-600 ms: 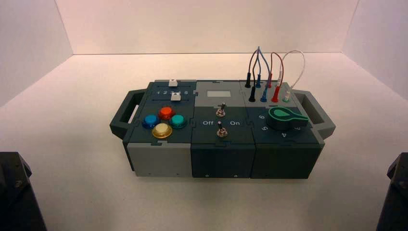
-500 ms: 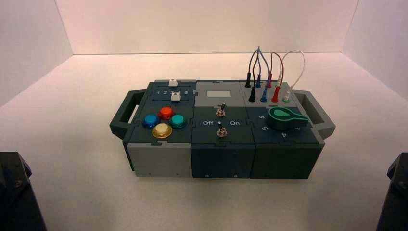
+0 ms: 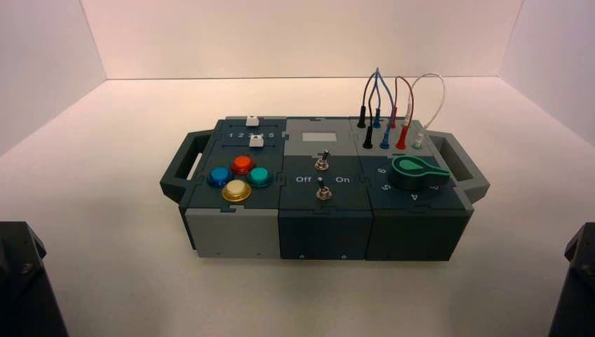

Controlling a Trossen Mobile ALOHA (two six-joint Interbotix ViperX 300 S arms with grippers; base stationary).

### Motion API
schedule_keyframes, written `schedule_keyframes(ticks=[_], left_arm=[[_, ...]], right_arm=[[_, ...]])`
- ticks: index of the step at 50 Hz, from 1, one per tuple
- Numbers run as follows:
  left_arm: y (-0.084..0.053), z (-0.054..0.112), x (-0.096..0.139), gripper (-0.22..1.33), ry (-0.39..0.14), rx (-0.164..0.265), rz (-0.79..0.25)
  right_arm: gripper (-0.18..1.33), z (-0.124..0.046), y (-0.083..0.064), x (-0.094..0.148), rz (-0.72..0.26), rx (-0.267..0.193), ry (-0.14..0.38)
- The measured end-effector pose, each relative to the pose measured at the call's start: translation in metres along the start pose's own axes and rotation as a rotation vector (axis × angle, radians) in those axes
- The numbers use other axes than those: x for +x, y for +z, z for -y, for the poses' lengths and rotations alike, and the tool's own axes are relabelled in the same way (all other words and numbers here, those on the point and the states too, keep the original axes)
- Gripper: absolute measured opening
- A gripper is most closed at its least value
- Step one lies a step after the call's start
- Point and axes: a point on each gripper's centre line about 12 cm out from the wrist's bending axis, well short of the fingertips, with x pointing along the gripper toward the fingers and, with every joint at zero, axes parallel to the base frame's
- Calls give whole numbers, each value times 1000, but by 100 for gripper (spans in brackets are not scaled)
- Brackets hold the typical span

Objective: Push the green button with the left gripper.

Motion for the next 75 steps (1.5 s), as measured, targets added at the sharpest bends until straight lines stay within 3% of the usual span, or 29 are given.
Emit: schedule_keyframes(ticks=[4,5,11,12,14,26,36,48,61,75], left_arm=[[-4,3,-1,-16,-14,6,-40],[-9,8,-3,-16,-44,19,-93],[-18,20,-9,-16,-105,53,-180],[-20,25,-12,-16,-129,65,-204],[-23,28,-14,-16,-150,76,-227],[-39,45,-20,-16,-242,141,-351],[-47,62,-14,-16,-326,171,-413],[-69,99,14,-16,-423,234,-549],[-96,139,37,-16,-484,306,-659],[-125,173,61,-16,-506,359,-756]], right_arm=[[-13,-6,-5,2,-42,-14,30],[-13,-15,-10,3,-82,-33,68],[-13,-38,-24,7,-205,-54,177],[-13,-49,-30,8,-252,-64,227],[-13,-59,-35,8,-297,-68,269],[-13,-101,-61,9,-472,-102,443],[-13,-118,-70,16,-537,-147,476],[-13,-133,-74,22,-571,-203,504],[-13,-133,-72,25,-557,-226,497],[-13,-131,-72,25,-551,-242,488]])
